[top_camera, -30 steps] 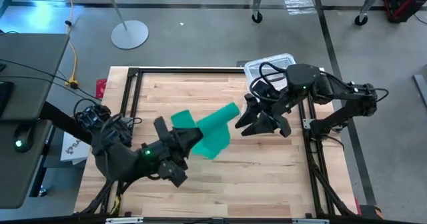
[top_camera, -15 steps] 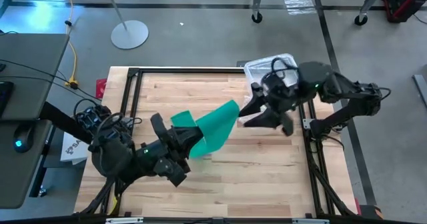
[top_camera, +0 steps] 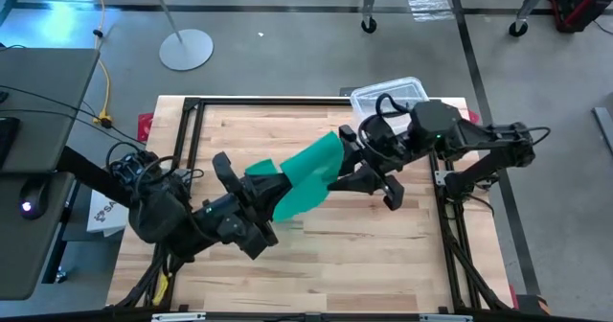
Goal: Roll bandage
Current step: Roll the green bandage
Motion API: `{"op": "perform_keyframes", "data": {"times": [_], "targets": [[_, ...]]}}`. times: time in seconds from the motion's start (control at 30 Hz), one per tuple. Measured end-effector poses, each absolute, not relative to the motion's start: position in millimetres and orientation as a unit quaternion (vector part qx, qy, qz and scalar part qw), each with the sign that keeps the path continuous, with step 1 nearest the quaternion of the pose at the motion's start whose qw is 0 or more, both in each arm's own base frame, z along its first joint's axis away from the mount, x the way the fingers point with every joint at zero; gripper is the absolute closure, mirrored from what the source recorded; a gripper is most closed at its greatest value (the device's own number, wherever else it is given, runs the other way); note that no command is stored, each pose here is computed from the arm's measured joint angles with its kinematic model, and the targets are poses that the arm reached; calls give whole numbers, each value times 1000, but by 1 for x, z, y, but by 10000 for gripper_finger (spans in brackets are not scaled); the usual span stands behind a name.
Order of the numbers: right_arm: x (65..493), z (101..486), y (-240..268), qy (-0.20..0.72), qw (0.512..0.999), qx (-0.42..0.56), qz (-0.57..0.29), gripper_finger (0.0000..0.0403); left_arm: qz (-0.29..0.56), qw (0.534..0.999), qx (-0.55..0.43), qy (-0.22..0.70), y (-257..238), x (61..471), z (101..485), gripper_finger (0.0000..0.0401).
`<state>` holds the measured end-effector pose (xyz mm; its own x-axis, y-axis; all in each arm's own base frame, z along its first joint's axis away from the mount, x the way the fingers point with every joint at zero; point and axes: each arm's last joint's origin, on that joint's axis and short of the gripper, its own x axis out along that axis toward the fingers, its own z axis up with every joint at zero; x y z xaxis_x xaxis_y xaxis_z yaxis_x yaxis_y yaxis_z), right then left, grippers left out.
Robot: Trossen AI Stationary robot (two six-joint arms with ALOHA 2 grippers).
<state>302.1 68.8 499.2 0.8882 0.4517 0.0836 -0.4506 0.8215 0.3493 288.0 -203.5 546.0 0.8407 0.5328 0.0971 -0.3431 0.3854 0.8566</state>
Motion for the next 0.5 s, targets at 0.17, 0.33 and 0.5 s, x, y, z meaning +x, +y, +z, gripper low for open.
{"op": "perform_keyframes", "data": {"times": [0.17, 0.33, 0.5], "targets": [[304, 493, 69, 28, 955, 181, 232, 393, 280, 842, 456, 75, -201, 285, 554, 398], [303, 486, 70, 70, 950, 193, 234, 401, 286, 854, 431, 58, -198, 275, 566, 398], [299, 487, 79, 76, 944, 200, 250, 402, 285, 859, 422, 55, -191, 261, 575, 398]]}}
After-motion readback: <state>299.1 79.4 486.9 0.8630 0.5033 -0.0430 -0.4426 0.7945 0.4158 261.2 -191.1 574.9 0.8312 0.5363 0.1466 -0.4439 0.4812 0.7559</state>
